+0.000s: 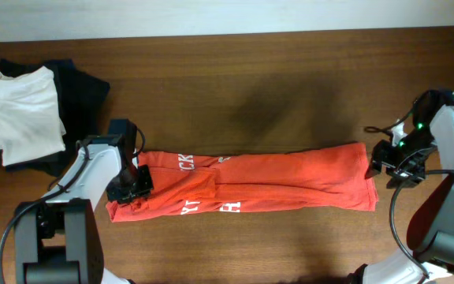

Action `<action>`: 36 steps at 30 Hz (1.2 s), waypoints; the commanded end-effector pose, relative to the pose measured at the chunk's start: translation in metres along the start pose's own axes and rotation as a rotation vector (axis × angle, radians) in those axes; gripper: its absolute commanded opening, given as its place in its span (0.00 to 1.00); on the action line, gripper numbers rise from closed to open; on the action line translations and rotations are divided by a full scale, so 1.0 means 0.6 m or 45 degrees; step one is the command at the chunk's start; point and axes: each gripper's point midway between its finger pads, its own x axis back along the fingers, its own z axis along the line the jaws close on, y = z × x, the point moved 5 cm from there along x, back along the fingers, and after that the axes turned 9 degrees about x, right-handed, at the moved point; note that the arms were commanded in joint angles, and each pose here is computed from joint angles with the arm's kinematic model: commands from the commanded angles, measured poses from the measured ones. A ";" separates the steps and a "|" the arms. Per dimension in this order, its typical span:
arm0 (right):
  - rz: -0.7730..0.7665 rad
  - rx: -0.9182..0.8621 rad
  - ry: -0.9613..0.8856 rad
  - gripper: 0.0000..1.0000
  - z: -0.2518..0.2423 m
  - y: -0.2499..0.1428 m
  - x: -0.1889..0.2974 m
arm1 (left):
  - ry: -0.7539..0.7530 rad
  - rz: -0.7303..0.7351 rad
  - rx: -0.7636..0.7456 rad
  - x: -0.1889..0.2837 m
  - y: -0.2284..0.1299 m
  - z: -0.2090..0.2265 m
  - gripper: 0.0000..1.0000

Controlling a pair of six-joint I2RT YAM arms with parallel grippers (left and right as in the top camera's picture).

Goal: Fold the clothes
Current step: 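Grasp the left and right ends of the folded strip with both grippers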

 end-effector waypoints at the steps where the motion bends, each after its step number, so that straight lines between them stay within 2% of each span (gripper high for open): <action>1: 0.021 0.047 0.018 0.61 -0.003 -0.007 -0.029 | -0.040 -0.109 0.065 0.047 0.028 -0.008 0.37; 2: 0.003 0.068 0.016 0.62 -0.005 -0.002 -0.040 | -0.069 -0.165 0.066 0.071 0.038 -0.012 0.40; 4: -0.051 0.080 0.007 0.68 -0.010 0.011 -0.057 | -0.097 -0.218 0.068 0.092 0.043 -0.014 0.51; 7: -0.125 0.200 -0.013 0.70 -0.016 0.028 -0.082 | -0.100 -0.223 0.068 0.097 0.040 -0.013 0.53; 12: -0.248 0.229 -0.029 0.72 -0.022 0.067 -0.096 | -0.092 -0.209 0.067 0.096 0.037 -0.011 0.54; 16: -0.395 0.260 0.016 0.65 -0.014 0.101 -0.087 | -0.092 -0.209 0.067 0.096 0.037 -0.011 0.54; 18: -0.463 0.275 0.017 0.57 -0.013 0.117 -0.081 | -0.092 -0.209 0.067 0.096 0.037 -0.011 0.54; 20: -0.524 0.287 0.001 0.53 -0.015 0.132 -0.075 | -0.092 -0.209 0.067 0.096 0.036 -0.011 0.54; 27: -0.607 0.374 -0.017 0.53 0.015 0.157 -0.071 | -0.092 -0.208 0.067 0.096 0.036 -0.011 0.54; 36: -0.579 0.373 -0.068 0.49 0.012 0.153 -0.077 | -0.092 -0.208 0.067 0.096 0.036 -0.011 0.54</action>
